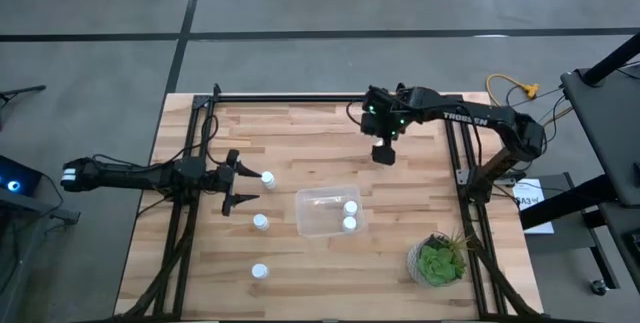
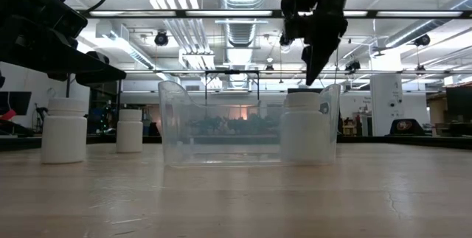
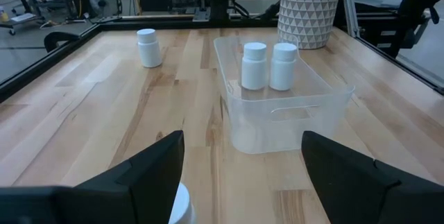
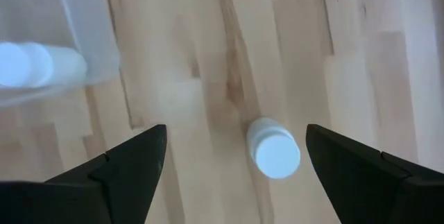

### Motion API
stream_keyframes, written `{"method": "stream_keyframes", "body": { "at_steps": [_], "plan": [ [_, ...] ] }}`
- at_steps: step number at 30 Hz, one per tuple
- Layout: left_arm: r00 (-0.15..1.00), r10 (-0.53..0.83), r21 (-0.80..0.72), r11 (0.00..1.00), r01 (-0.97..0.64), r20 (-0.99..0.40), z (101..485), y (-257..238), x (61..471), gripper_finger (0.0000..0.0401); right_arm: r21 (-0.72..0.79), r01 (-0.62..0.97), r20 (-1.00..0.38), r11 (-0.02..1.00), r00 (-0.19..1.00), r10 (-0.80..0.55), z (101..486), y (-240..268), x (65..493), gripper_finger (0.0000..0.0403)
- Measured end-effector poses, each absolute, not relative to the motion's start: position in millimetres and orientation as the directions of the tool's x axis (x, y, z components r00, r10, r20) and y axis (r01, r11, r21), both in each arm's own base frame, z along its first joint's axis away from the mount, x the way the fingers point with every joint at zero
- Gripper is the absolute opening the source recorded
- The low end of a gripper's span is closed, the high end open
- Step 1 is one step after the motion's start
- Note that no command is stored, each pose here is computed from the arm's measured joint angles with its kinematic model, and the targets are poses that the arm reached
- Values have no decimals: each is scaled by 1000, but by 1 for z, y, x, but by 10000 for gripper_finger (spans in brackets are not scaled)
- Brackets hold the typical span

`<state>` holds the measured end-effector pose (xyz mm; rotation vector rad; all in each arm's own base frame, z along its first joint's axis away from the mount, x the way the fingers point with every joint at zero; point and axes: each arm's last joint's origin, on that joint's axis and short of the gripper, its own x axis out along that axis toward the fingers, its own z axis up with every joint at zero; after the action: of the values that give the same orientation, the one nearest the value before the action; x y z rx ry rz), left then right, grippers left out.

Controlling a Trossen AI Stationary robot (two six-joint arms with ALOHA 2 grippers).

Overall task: Pick and place pill bottles into a basket
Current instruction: Put the white medicine bottle into the transparent bin

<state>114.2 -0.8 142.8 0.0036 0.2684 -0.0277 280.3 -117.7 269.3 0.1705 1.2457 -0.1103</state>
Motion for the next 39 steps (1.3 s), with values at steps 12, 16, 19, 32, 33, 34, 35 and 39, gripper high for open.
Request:
{"method": "stream_keyframes", "body": {
  "at_steps": [12,16,19,32,33,34,35,39],
  "plan": [
    [964,-27,0,1000,28,-265,143,-1,114,274,68,183,-962,981,273,16,239,-136,264,330],
    [964,-27,0,1000,28,-265,143,-1,114,274,61,179,-957,982,289,7,228,-136,263,329],
    [964,-27,0,1000,28,-265,143,-1,114,274,55,183,-955,982,296,-1,219,-136,262,329],
    [964,-27,0,1000,28,-265,143,-1,114,274,52,248,-957,967,288,-22,194,-144,250,329],
    [964,-27,0,1000,28,-265,143,-1,114,274,54,254,-959,966,284,-21,193,-146,248,329],
    [964,-27,0,1000,28,-265,143,-1,114,274,55,260,-959,964,282,-22,191,-147,247,329],
    [964,-27,0,1000,28,-265,143,-1,114,274,57,264,-959,963,284,-21,191,-148,246,329],
    [964,-27,0,1000,28,-265,143,-1,114,274,80,262,-954,962,301,-3,190,-149,246,329]
  ]
}}
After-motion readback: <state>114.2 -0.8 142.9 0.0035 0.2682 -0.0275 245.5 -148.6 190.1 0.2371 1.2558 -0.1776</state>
